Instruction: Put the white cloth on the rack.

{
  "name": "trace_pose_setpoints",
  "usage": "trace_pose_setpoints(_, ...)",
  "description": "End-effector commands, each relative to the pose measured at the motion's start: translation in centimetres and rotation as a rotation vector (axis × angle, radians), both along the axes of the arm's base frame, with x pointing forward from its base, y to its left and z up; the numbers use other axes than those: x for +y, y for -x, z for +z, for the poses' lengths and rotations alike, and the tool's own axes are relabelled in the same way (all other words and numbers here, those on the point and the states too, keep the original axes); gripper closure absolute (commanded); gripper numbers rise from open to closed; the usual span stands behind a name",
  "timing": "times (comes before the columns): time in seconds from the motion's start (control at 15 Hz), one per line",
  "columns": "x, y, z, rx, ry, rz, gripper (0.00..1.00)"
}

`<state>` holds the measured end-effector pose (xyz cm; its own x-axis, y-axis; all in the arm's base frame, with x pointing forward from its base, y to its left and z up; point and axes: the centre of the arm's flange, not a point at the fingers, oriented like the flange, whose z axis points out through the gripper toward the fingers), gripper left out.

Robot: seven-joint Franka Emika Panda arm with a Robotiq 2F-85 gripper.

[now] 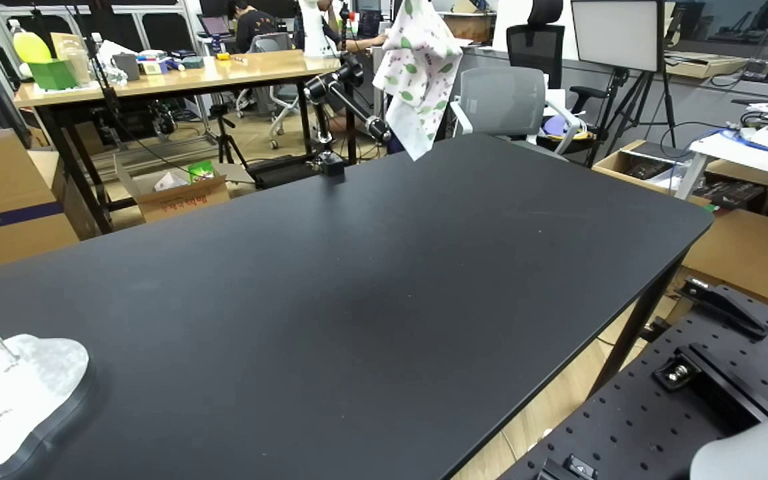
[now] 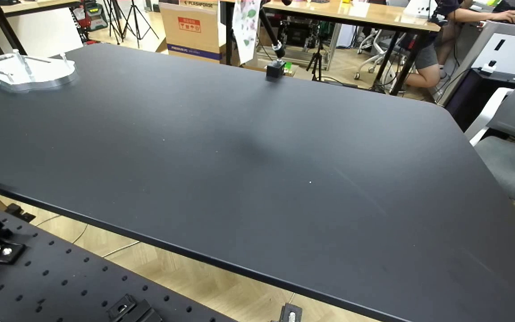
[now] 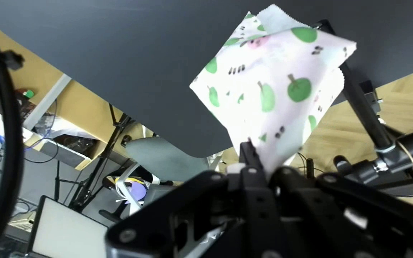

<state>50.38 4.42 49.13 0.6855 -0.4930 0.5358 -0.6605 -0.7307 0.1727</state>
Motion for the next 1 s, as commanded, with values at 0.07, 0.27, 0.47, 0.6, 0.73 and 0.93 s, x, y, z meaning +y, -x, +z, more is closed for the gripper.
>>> trace_pose_setpoints(0.07, -3.2, 0.2, 1.2, -0.011, 0.008, -0.036, 0.99)
trace_pose_setpoints(0.27, -4.2, -0.5, 0.2, -0.012, -0.007, -0.039, 0.99)
trace_pose_setpoints(0.47, -4.4, -1.4, -0.5, -0.024, -0.020, -0.026, 0.99)
trace_pose_setpoints(0.6, -4.1, -2.1, -1.3, -0.016, -0.031, -0.010, 0.99)
trace_pose_setpoints(0.73, -3.8, -2.6, -2.1, -0.005, -0.040, 0.012, 0.99)
trace_pose_setpoints(0.93, -3.1, -3.7, -3.7, 0.016, -0.059, 0.058, 0.99)
